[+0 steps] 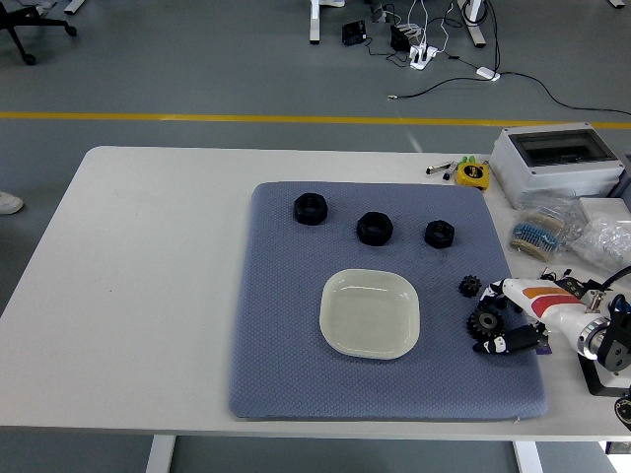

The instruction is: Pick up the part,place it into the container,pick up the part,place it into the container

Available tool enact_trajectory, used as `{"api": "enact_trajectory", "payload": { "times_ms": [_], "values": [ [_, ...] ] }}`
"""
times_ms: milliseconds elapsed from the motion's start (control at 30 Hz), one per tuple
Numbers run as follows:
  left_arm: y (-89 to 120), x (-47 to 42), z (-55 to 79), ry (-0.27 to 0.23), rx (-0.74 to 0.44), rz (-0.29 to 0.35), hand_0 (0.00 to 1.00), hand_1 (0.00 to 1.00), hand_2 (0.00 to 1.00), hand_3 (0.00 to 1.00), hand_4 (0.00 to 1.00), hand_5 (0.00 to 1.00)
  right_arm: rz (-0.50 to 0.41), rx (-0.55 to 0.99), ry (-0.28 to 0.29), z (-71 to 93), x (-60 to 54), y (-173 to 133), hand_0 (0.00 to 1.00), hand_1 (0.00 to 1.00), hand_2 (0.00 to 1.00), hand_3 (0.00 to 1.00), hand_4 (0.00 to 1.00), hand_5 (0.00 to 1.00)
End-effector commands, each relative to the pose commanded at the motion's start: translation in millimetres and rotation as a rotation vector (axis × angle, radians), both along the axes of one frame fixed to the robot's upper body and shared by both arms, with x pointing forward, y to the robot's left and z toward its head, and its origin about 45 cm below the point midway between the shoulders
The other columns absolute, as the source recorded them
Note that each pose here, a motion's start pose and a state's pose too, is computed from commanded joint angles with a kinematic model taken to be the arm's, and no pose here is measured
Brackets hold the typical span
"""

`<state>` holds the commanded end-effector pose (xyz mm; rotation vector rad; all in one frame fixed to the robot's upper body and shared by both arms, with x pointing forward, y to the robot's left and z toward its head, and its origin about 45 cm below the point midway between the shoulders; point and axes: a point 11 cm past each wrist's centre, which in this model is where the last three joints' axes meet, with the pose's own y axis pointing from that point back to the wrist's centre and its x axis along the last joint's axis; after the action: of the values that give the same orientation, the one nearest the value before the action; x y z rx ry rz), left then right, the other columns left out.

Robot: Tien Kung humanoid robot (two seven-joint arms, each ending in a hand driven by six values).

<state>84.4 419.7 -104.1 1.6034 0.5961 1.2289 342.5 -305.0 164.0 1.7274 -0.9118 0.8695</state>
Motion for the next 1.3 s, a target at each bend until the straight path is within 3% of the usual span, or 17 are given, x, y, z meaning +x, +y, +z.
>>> {"api": "enact_trajectory", "payload": {
  "times_ms": [33, 67, 233, 267, 433, 467, 567, 633, 667, 933, 1133, 1300],
  "values": [
    [0, -0.3, 0.0, 0.000, 0.000, 0.000, 0.702, 0.646, 0.670, 0.580, 0.673, 0.629, 0.001, 0.001, 0.001, 0.0, -0.3, 0, 0.477, 0.592, 0.647, 0.583, 0.964, 0.409],
    [0, -0.4, -0.1, 0.001, 0.000, 0.000, 0.702, 0.646, 0.670, 0.581, 0.673, 0.630, 0.002, 0.001, 0.003, -0.1, -0.5, 0, 0.358, 0.474, 0.528, 0.532, 0.840, 0.347],
    [0, -0.1, 0.0, 0.001, 0.000, -0.001, 0.702, 0.646, 0.670, 0.581, 0.673, 0.630, 0.010, 0.004, 0.004, 0.7, -1.4, 3, 0.358, 0.474, 0.528, 0.532, 0.840, 0.347],
    [0, 0.0, 0.1, 0.001, 0.000, -0.002, 0.703, 0.646, 0.670, 0.581, 0.673, 0.630, 0.011, 0.005, 0.003, 0.8, -1.5, 3, 0.271, 0.413, 0.463, 0.504, 0.715, 0.292],
    [1, 0.8, 0.4, 0.000, 0.001, -0.002, 0.703, 0.646, 0.670, 0.581, 0.673, 0.630, 0.012, 0.015, -0.007, 1.5, -1.9, 5, 0.271, 0.413, 0.463, 0.504, 0.715, 0.292],
    [1, 0.9, 0.4, -0.001, 0.001, -0.002, 0.702, 0.646, 0.669, 0.580, 0.672, 0.627, 0.011, 0.015, -0.009, 1.6, -1.8, 5, 0.178, 0.355, 0.415, 0.481, 0.742, 0.243],
    [1, 0.9, 0.5, -0.001, 0.001, -0.001, 0.702, 0.646, 0.669, 0.580, 0.672, 0.627, 0.011, 0.017, -0.020, 3.1, -1.4, 5, 0.178, 0.355, 0.415, 0.481, 0.742, 0.243],
    [1, 1.0, 0.5, -0.001, 0.001, -0.001, 0.702, 0.646, 0.669, 0.580, 0.672, 0.627, 0.012, 0.018, -0.040, 6.8, -0.8, 7, 0.178, 0.355, 0.415, 0.481, 0.742, 0.243],
    [1, 1.0, 0.5, -0.001, 0.001, -0.001, 0.702, 0.646, 0.669, 0.581, 0.672, 0.629, 0.013, 0.019, -0.051, 9.2, -0.4, 8, 0.127, 0.276, 0.372, 0.455, 0.777, 0.204],
    [2, 2.1, 1.0, -0.002, 0.001, -0.004, 0.702, 0.646, 0.669, 0.581, 0.672, 0.629, 0.044, 0.041, -0.167, 39.0, 2.7, 22, 0.108, 0.258, 0.358, 0.450, 0.786, 0.190],
    [3, 1.6, 1.2, -0.001, 0.004, -0.003, 0.703, 0.647, 0.671, 0.581, 0.672, 0.628, 0.125, 0.072, -0.241, 60.9, 2.3, 53, 0.104, 0.255, 0.355, 0.448, 0.784, 0.183],
    [3, -0.2, 0.9, 0.002, 0.004, -0.003, 0.704, 0.647, 0.672, 0.581, 0.672, 0.628, 0.219, 0.099, -0.246, 68.9, 3.3, 88, 0.107, 0.252, 0.356, 0.453, 0.783, 0.181]
  ]
}}
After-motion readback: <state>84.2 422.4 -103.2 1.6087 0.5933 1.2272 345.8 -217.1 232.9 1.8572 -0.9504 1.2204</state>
